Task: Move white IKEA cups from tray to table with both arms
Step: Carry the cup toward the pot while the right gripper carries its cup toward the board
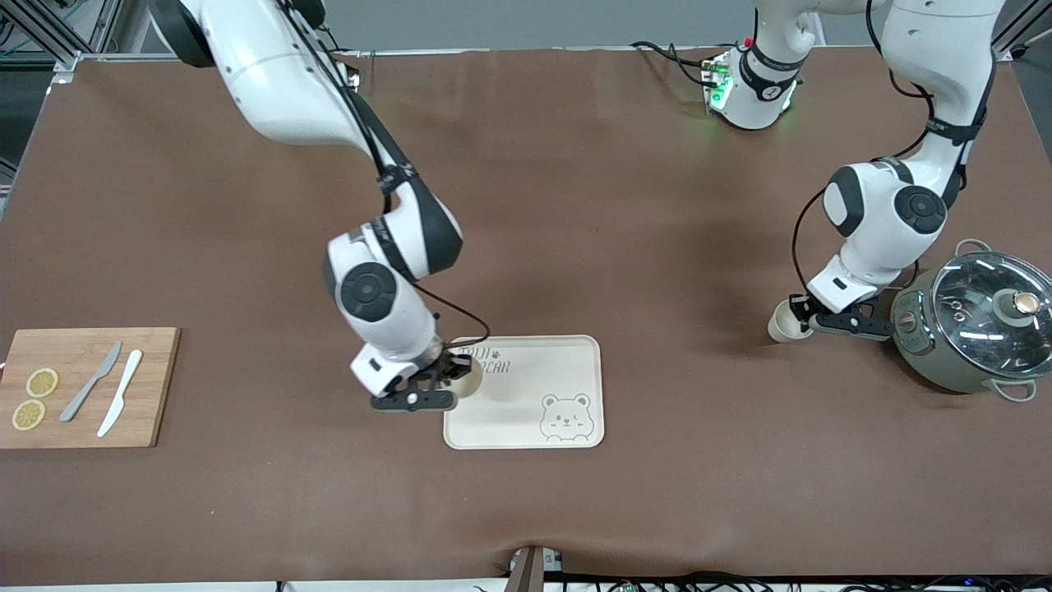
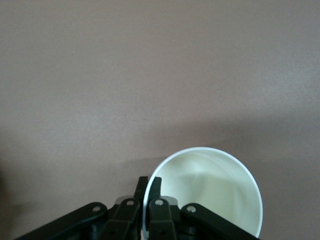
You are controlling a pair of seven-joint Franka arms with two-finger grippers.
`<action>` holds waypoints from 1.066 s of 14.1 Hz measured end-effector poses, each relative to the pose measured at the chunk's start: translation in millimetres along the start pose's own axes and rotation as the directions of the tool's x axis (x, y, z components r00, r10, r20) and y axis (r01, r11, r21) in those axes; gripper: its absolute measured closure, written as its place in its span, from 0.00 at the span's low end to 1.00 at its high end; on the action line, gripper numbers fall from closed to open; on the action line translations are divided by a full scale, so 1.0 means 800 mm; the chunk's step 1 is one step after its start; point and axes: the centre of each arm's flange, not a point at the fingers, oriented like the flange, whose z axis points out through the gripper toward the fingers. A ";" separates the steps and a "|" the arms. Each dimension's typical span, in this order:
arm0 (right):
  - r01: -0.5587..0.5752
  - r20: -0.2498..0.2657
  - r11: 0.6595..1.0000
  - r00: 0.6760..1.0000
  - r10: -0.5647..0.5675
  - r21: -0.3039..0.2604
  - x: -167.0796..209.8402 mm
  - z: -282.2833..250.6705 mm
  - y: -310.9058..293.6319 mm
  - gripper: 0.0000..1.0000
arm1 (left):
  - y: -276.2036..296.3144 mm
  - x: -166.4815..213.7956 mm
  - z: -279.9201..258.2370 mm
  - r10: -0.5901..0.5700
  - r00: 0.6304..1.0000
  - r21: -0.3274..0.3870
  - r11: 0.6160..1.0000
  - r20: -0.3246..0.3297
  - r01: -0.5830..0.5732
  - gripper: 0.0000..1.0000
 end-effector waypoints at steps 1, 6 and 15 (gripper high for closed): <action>0.032 0.006 0.999 0.999 -0.032 -0.003 0.011 -0.028 0.027 0.96 | 0.005 0.004 0.006 -0.002 1.000 -0.004 1.000 -0.007 0.002 0.96; 0.214 0.078 0.977 0.974 -0.213 -0.010 0.043 -0.123 0.191 0.96 | 0.017 0.015 0.015 0.001 1.000 -0.011 1.000 -0.026 -0.002 0.63; 0.480 0.069 0.870 0.870 -0.489 0.116 0.050 -0.101 0.470 0.96 | -0.028 0.020 -0.045 0.028 1.000 -0.035 0.999 0.007 -0.027 0.00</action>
